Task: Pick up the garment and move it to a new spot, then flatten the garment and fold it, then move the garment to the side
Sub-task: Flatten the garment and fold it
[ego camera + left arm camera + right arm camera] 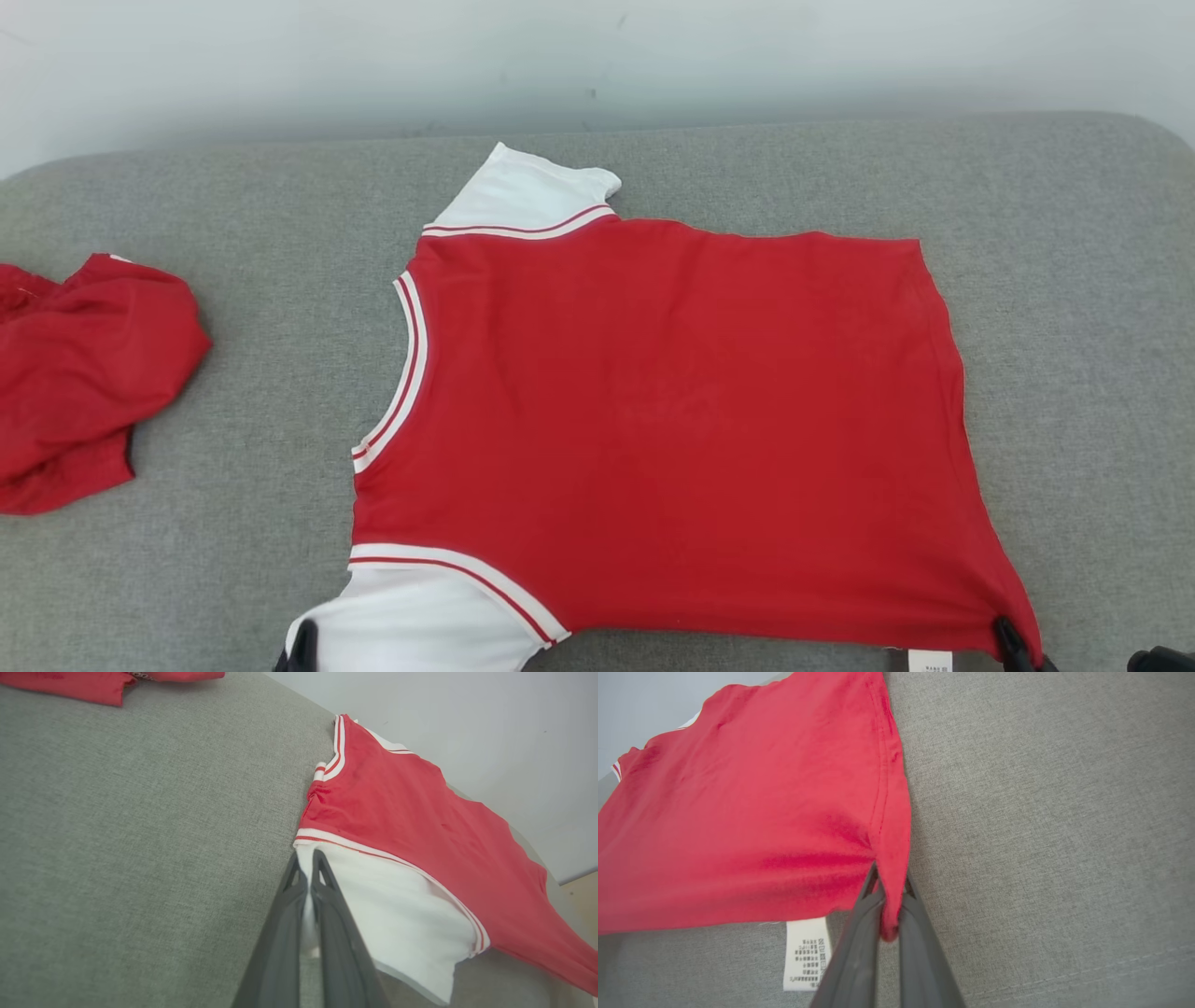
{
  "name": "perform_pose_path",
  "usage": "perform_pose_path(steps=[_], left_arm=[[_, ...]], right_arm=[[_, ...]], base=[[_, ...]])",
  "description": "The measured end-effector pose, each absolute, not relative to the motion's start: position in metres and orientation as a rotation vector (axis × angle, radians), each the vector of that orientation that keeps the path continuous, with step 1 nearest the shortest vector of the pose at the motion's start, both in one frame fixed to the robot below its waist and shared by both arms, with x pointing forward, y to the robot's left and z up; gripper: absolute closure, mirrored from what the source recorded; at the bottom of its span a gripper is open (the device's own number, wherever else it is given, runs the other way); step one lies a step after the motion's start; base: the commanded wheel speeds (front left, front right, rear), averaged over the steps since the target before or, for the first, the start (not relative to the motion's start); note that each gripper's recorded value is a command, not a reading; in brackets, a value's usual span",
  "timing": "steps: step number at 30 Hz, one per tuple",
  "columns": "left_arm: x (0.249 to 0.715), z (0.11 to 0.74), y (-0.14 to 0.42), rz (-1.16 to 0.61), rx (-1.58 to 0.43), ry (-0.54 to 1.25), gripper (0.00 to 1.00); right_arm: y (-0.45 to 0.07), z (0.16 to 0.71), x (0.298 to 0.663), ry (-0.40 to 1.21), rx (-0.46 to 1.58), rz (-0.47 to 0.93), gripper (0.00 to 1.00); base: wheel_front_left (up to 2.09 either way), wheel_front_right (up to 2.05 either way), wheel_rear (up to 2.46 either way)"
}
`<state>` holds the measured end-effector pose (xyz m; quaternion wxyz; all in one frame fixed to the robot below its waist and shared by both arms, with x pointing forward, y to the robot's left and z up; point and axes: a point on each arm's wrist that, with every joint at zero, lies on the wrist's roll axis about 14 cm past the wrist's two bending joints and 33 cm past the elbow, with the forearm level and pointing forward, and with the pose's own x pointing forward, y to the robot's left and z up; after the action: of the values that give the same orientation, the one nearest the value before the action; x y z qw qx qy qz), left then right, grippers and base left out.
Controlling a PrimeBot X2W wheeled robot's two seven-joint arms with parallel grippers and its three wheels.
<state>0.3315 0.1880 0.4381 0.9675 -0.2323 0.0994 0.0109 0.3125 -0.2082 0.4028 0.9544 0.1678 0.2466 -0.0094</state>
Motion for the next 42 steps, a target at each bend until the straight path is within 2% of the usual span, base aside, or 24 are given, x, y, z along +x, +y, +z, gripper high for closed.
perform_pose_path(steps=[9, 17, 30, 31, 32, 33, 34, 42], left_arm=[[0.366, 0.464, 0.171, -0.093, -0.440, 0.124, 1.00], [0.416, 0.488, 0.154, -0.208, -0.389, 0.076, 1.00], [0.485, 0.471, 0.134, -0.285, -0.315, 0.152, 1.00], [0.488, 0.470, 0.133, -0.287, -0.313, 0.152, 0.91], [0.492, 0.468, 0.132, -0.283, -0.310, 0.158, 0.91], [0.494, 0.467, 0.131, -0.288, -0.304, 0.157, 0.13], [0.495, 0.466, 0.132, -0.280, -0.303, 0.156, 0.00], [0.495, 0.465, 0.151, -0.227, -0.286, 0.127, 0.00]], right_arm=[[-0.202, 0.411, 0.328, 0.488, 0.406, -0.003, 1.00], [-0.192, 0.420, 0.355, 0.461, 0.459, 0.027, 1.00], [-0.195, 0.429, 0.413, 0.436, 0.476, 0.031, 1.00], [-0.197, 0.430, 0.417, 0.431, 0.473, 0.028, 0.58], [-0.198, 0.432, 0.422, 0.415, 0.470, 0.024, 0.58], [-0.199, 0.434, 0.427, 0.402, 0.464, 0.022, 0.00], [-0.198, 0.434, 0.430, 0.396, 0.458, 0.024, 0.00], [-0.204, 0.430, 0.429, 0.380, 0.335, 0.044, 0.00]], base=[[0.00, 0.00, 0.00], [0.00, 0.00, 0.00], [0.00, 0.00, 0.00], [0.00, 0.00, 0.00], [0.00, 0.00, 0.00], [0.00, 0.00, 0.00], [0.00, 0.00, 0.00], [0.00, 0.00, 0.00]])
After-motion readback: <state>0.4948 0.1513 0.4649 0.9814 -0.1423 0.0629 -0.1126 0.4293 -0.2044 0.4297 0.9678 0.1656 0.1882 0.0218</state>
